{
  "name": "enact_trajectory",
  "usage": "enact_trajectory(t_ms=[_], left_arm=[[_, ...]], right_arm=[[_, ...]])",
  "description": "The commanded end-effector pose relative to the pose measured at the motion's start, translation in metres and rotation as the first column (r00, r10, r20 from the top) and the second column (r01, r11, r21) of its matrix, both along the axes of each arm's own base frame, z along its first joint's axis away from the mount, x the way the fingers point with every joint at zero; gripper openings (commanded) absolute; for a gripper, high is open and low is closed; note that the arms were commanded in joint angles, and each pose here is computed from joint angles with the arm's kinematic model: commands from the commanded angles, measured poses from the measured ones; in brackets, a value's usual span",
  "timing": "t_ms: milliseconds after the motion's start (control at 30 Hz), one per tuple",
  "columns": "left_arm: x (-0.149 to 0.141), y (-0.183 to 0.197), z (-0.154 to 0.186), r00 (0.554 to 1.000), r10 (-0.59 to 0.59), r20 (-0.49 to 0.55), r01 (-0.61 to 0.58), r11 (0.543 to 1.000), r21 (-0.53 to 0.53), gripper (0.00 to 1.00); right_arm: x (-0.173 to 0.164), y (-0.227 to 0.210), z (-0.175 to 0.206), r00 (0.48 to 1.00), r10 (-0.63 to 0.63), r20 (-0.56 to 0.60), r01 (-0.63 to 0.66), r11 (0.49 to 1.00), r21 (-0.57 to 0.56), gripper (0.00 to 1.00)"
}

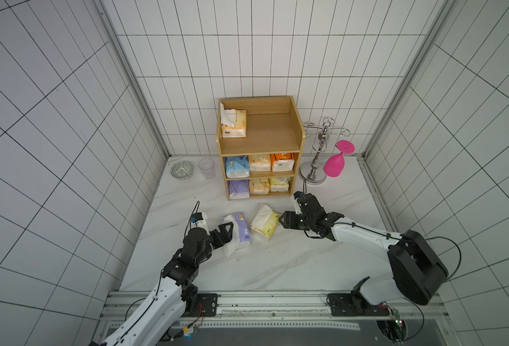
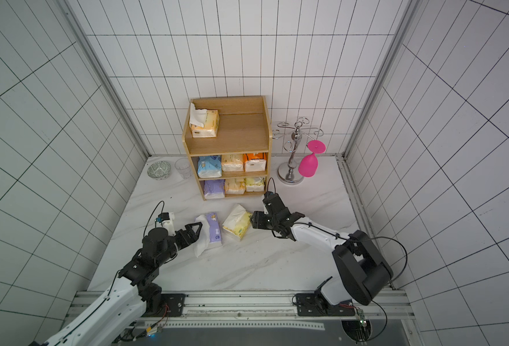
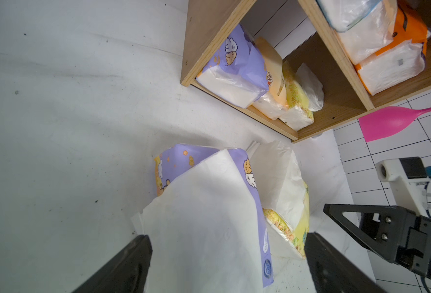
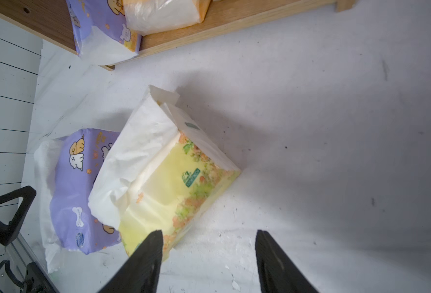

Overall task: Remove the tissue boxes from the shelf
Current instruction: Place the box of tissues at the center of the board.

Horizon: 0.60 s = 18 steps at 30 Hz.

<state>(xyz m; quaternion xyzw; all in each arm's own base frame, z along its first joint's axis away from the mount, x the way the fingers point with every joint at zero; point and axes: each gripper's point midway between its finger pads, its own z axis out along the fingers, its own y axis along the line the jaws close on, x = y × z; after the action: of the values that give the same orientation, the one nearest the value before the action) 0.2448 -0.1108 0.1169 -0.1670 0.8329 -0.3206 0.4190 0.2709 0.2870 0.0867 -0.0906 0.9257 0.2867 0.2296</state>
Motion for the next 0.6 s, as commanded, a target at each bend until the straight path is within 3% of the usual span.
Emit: enact_trajectory(t_ms=[0,367,567], left_arm=[[-0.001,0.006,0.007,1.0,0.026,0.017,-0.026,1.0,0.006,0.98],[0.007,-0.002,0.008,1.0,0.0,0.021,0.0,1.0,-0.007,0.98],[0.018,-0.012,0.023,0.999,-0.029,0.033,0.03,0.999,-0.024,0.98]], right_arm=[[0.009,0.023,0.006,0.998,0.064,-0.01,-0.064,0.997,0.036,0.63],[0.006,0.08,-0.001,0.976,0.218,-0.007,-0.217,0.972,0.093,0.62],[0.007,0.07,0.014,0.978,0.198,0.063,-0.201,0.978,0.054,0.62]])
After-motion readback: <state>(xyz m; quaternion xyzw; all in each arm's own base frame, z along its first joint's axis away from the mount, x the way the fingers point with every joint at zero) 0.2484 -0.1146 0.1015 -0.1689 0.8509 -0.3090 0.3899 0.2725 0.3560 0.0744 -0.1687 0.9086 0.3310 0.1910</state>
